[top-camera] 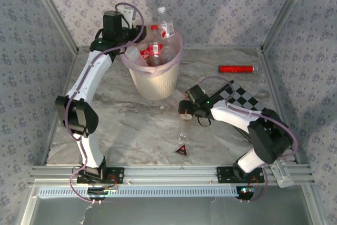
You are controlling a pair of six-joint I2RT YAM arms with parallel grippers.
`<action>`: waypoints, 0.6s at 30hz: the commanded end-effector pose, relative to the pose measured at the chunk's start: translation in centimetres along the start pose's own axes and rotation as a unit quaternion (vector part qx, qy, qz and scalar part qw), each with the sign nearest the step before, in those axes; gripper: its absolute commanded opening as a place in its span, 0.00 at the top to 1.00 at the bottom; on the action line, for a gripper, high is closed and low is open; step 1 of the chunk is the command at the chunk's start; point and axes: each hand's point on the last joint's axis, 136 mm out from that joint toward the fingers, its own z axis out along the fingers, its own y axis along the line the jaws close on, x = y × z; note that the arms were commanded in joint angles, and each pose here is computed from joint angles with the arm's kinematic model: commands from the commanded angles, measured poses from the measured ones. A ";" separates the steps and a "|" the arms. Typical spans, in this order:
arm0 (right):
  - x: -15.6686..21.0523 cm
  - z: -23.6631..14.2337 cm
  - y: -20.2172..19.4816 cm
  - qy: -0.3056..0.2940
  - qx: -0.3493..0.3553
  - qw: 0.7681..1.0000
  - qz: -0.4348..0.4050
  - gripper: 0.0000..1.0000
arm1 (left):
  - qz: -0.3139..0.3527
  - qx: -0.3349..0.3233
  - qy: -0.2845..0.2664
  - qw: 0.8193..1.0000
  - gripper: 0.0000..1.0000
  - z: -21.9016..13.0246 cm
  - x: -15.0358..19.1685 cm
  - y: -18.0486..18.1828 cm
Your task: Put the plastic bottles in the bin
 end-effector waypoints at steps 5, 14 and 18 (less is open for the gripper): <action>-1.6 -0.2 1.0 -0.012 -0.003 1.000 0.002 0.17 | 0.041 -0.007 -0.043 0.998 0.20 -5.0 -5.7 -0.9; -4.2 -4.4 0.6 -0.052 -0.007 0.999 -0.012 0.53 | 0.001 -0.034 -0.076 0.997 0.11 -11.1 -8.5 -0.9; -4.9 -6.7 0.2 -0.068 -0.015 0.998 -0.004 0.61 | -0.036 -0.012 -0.087 0.995 0.11 -13.9 -8.1 -2.1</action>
